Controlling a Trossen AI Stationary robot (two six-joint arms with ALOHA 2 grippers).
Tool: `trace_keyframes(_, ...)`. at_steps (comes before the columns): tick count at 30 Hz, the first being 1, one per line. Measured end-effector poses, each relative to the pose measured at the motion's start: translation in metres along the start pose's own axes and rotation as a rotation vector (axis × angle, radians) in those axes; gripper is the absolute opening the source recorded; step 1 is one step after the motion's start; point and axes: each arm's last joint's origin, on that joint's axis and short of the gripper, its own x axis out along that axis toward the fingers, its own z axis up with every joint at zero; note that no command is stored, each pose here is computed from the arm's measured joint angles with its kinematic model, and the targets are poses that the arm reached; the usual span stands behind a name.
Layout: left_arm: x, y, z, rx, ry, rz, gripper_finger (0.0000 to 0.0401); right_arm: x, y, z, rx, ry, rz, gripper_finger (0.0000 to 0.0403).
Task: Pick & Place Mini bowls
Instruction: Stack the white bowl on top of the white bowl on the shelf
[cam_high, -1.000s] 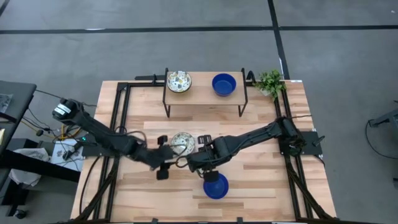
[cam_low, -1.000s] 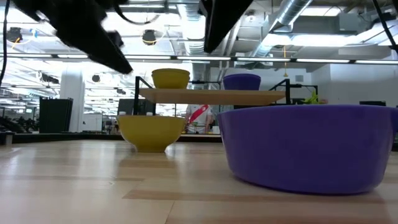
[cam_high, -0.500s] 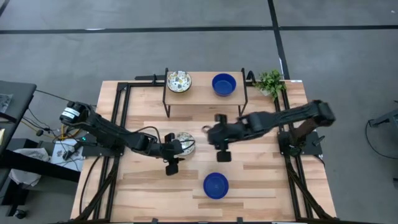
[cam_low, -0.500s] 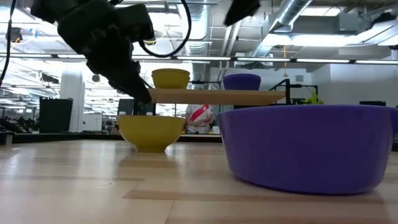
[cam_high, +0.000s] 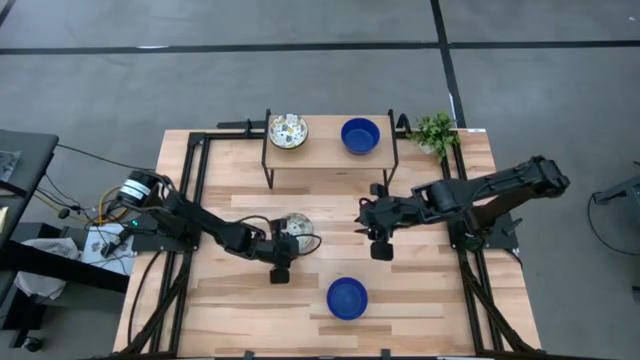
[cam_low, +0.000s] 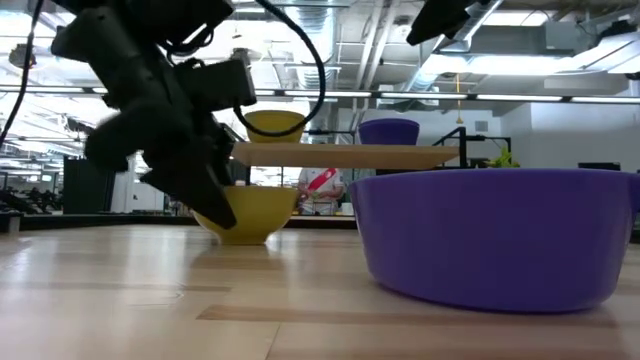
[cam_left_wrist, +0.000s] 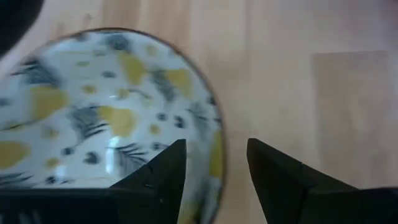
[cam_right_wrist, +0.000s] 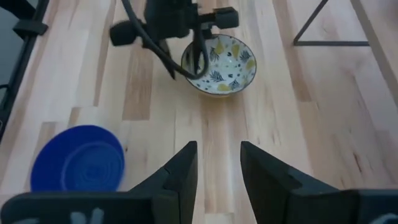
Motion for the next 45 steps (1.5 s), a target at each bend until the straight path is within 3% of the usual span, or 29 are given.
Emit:
trace_keyframes(6, 0.005, 0.002, -0.003, 0.098, 0.005, 0.114, 0.0169, -0.001, 0.006, -0.001, -0.02, -0.001, 0.015, 0.0113)
trace_keyframes(14, 0.006, 0.008, -0.002, 0.118, 0.009, 0.137, 0.0161, -0.002, 0.009, -0.002, -0.026, 0.005, 0.02, 0.0113)
trace_keyframes(22, 0.006, 0.005, -0.002, 0.119, 0.017, 0.055, 0.0127, -0.002, 0.009, -0.002, -0.012, 0.004, 0.021, 0.0113)
trace_keyframes(32, 0.005, 0.003, 0.001, 0.123, 0.003, 0.059, 0.002, -0.002, 0.009, -0.002, -0.012, 0.004, 0.021, 0.0113)
trace_keyframes(37, 0.002, 0.002, 0.01, 0.108, -0.017, 0.029, 0.0033, -0.002, 0.009, -0.002, -0.011, 0.003, 0.021, 0.0113)
trace_keyframes(45, -0.024, 0.007, 0.028, 0.037, -0.118, -0.026, 0.002, -0.002, 0.009, -0.002, 0.009, 0.004, 0.021, 0.0113)
